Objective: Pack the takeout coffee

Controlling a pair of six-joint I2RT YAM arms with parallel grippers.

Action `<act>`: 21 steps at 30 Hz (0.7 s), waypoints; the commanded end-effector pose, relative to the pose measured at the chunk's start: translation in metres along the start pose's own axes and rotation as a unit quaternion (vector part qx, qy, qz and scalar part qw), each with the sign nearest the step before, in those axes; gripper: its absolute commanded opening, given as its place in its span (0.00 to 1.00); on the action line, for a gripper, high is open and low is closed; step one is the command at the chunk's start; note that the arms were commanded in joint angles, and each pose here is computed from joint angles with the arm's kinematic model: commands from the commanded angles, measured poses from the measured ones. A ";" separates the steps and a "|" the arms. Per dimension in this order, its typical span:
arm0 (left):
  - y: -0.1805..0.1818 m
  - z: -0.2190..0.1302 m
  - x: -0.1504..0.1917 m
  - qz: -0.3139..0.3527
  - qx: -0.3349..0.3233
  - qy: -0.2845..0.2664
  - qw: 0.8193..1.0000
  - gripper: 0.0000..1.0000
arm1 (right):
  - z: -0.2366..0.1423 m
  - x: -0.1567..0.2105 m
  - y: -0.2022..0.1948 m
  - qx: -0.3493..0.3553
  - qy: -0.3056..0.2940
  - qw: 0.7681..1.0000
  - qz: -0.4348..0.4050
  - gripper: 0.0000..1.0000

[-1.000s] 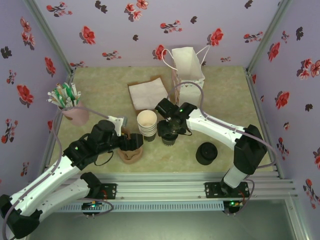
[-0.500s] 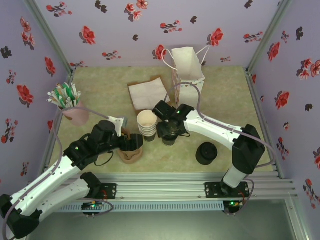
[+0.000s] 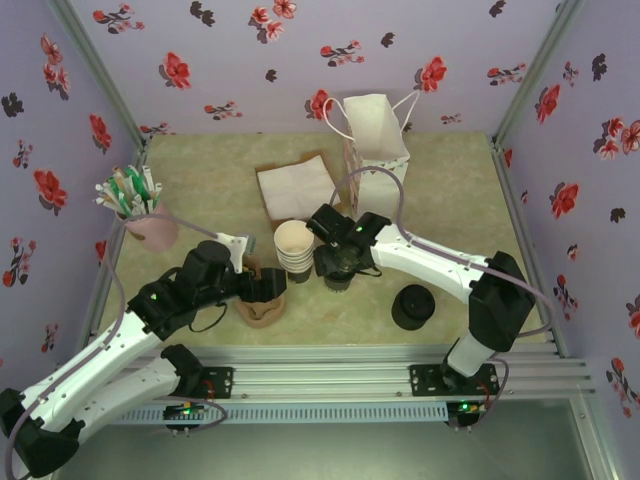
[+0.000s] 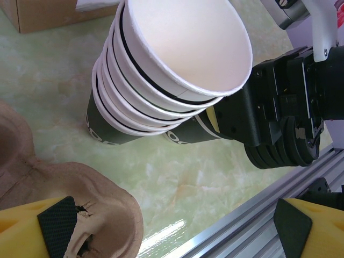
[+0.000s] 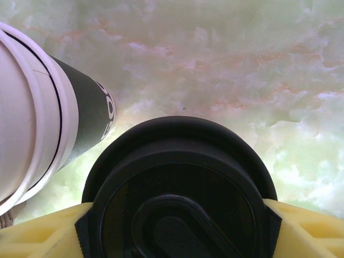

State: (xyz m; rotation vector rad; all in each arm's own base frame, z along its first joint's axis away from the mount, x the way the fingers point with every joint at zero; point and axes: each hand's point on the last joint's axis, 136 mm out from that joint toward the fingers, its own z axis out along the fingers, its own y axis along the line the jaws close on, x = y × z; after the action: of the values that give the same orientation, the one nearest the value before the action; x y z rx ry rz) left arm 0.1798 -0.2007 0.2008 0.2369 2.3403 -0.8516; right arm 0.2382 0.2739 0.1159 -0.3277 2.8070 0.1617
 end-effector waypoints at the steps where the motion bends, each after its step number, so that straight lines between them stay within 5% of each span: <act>1: -0.002 -0.001 -0.005 -0.008 0.007 -0.009 1.000 0.97 | 0.042 0.069 -0.025 0.070 0.138 0.988 -0.011 0.74; 21: -0.006 -0.003 -0.009 -0.005 0.011 -0.012 1.000 0.97 | -0.014 0.021 -0.007 0.045 0.067 0.996 -0.022 0.84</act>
State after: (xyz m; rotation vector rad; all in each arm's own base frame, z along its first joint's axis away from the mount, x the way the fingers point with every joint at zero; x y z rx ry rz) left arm 0.1798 -0.2008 0.2010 0.2372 2.3400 -0.8522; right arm 0.2302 0.2721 0.1270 -0.3573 2.8612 0.0904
